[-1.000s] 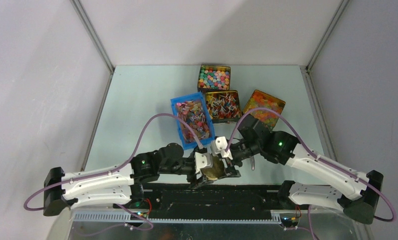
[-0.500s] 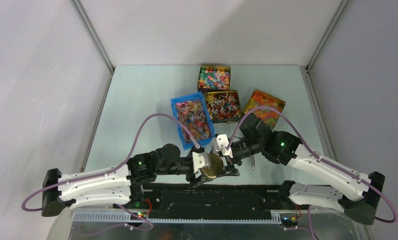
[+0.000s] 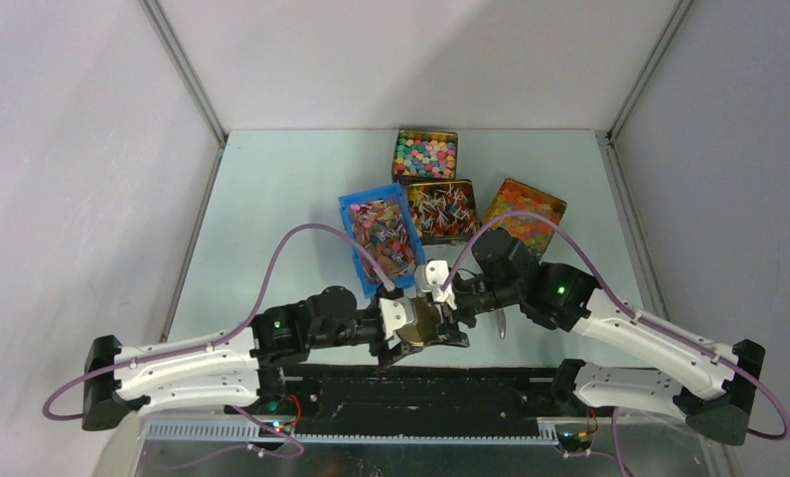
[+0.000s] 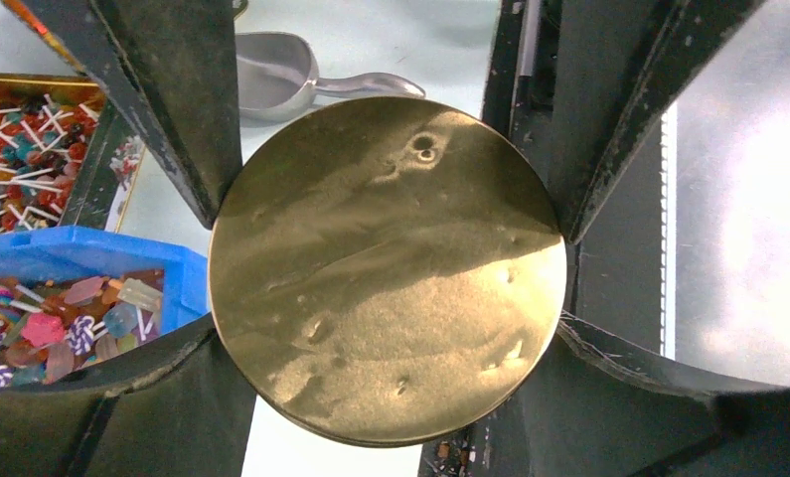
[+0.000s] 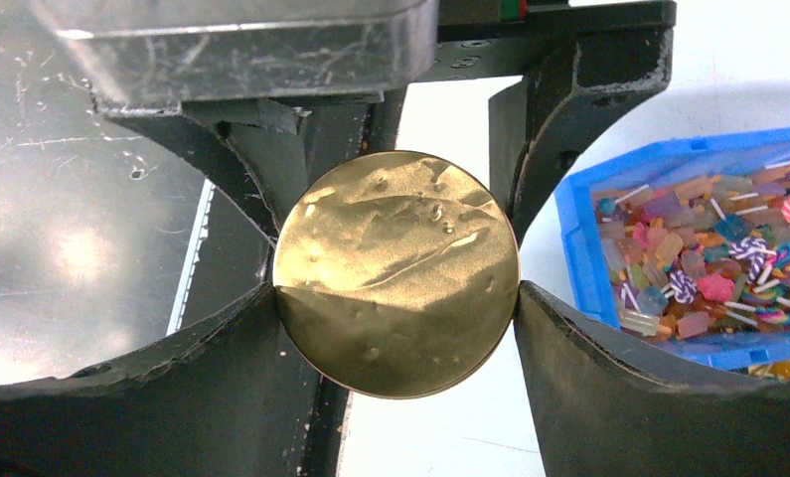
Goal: Pack the candies
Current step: Screw the bottle lid onto the packing bottle.
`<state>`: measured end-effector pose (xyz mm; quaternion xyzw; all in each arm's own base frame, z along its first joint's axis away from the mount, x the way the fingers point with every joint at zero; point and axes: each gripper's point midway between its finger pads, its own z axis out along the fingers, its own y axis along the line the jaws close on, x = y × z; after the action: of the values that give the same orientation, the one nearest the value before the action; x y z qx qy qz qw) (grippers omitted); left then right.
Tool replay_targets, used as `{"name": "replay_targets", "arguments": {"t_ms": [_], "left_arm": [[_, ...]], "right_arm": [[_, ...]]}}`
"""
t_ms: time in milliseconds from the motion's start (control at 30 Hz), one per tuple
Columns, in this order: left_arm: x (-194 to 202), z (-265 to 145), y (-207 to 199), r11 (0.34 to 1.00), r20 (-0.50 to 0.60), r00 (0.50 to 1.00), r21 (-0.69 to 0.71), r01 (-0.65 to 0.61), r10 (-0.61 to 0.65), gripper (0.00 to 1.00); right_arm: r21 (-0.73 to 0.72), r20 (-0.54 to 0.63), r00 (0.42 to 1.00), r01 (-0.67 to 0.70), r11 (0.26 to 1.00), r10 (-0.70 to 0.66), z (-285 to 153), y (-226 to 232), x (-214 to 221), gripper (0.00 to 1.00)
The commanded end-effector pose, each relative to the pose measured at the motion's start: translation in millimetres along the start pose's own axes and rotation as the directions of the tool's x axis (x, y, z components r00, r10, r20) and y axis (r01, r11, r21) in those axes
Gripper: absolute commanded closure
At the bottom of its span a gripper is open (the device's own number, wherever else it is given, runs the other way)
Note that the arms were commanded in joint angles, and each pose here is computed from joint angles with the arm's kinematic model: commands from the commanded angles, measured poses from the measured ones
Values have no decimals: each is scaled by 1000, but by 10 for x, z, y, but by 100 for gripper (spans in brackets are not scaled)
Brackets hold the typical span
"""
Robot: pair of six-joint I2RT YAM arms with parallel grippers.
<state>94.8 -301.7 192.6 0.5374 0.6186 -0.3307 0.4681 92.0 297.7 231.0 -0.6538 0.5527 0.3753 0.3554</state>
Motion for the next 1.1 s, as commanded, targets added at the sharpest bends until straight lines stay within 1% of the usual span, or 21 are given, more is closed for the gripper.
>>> {"name": "replay_targets", "arguments": {"t_ms": [0, 67, 300, 400, 600, 800, 867, 900, 933, 967, 1000, 1067], "left_arm": [[-1138, -237, 471, 973, 369, 928, -228, 38, 50, 55], [-1154, -249, 512, 967, 375, 926, -249, 51, 48, 55], [-1189, -239, 587, 956, 387, 921, -283, 73, 44, 56], [-1197, -220, 597, 955, 388, 921, -286, 77, 42, 56], [-1174, -194, 579, 958, 384, 923, -276, 80, 34, 56], [-1095, -198, 550, 961, 370, 929, -265, 79, 25, 56], [-1044, -196, 523, 965, 357, 934, -255, 65, 31, 56], [-1024, -201, 506, 967, 351, 935, -249, 51, 41, 56], [-974, -192, 495, 968, 337, 941, -246, 45, 42, 56], [-934, -185, 483, 970, 326, 944, -242, 37, 45, 56], [-876, -181, 476, 970, 307, 951, -241, 29, 47, 56], [-769, -166, 458, 972, 270, 961, -235, 14, 51, 56]], "right_arm": [[25, -93, 981, -171, 985, 172, 50, 91, 206, 67], [54, -98, 975, -197, 979, 202, 61, 70, 214, 70], [144, -95, 963, -239, 960, 254, 119, 3, 215, 73], [163, -81, 958, -261, 951, 277, 151, -5, 197, 71], [174, -65, 954, -279, 944, 293, 185, -13, 175, 62], [180, -83, 955, -265, 947, 283, 173, -14, 218, 45], [153, -88, 961, -248, 957, 263, 166, 25, 218, 31], [149, -92, 963, -238, 960, 253, 162, 28, 224, 18], [149, -97, 963, -237, 960, 252, 156, 34, 237, 13], [152, -100, 964, -231, 961, 248, 151, 26, 243, 4], [153, -106, 963, -230, 961, 247, 143, 30, 258, 1], [159, -113, 963, -226, 961, 245, 126, 21, 281, 1]]}}
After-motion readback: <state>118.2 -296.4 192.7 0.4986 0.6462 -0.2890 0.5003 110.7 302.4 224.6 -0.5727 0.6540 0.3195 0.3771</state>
